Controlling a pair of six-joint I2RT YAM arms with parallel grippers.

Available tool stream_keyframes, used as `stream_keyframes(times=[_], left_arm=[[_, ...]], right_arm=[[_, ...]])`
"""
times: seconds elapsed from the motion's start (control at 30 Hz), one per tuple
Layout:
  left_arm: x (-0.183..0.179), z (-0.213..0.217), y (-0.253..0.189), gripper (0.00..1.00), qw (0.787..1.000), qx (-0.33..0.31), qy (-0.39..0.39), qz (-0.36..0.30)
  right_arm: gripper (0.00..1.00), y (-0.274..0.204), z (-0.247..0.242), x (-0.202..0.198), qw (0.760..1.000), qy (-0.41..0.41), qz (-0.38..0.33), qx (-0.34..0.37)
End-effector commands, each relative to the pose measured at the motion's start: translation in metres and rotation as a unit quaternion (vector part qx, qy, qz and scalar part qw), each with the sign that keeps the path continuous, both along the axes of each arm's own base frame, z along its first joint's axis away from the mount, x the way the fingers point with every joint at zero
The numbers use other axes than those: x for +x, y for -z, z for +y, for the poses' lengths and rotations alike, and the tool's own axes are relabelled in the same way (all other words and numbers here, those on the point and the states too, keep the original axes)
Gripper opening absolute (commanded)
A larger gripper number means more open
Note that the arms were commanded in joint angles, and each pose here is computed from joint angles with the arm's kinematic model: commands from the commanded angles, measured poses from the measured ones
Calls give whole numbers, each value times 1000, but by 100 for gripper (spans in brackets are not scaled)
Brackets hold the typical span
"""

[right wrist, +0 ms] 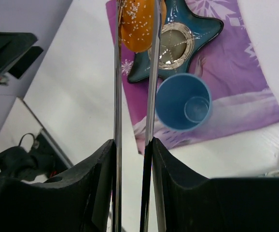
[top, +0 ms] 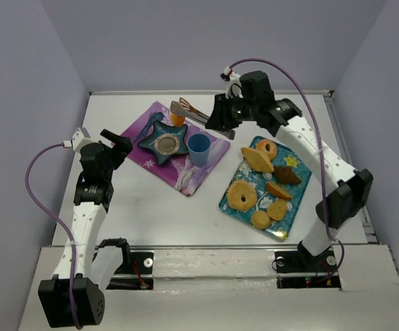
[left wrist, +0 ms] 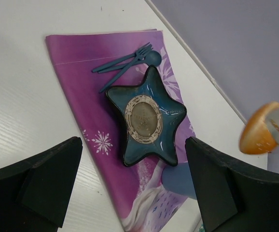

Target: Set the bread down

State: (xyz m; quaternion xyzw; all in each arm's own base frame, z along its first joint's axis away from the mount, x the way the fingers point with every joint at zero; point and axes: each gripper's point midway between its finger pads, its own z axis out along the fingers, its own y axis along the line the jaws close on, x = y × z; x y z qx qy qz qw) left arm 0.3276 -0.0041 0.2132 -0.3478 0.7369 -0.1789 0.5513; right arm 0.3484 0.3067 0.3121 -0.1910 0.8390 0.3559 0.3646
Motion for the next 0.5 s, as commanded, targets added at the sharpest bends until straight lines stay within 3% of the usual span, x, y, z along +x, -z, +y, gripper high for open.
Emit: stream_keyframes(times=[0.0, 0.27, 0.37, 0.4, 0.47], left_arm=[[-1, -2, -2, 99, 1000, -8, 4, -9], [-2, -1, -3, 99, 1000, -6, 0, -12], [-2, 0, -2, 99, 1000, -3, -2, -10], [-2, 1, -1, 99, 1000, -2, -4, -8], [-1, 2, 0, 99, 1000, 0, -4, -6]], right_arm=[[7, 5, 41, 39, 998, -22, -56, -15], [7, 69, 84, 62, 995, -52, -30, -78], [18, 89, 88, 65, 993, -53, -12, -104], [29, 95, 85, 65, 992, -49, -5, -115], [39, 99, 82, 66, 991, -44, -3, -123]])
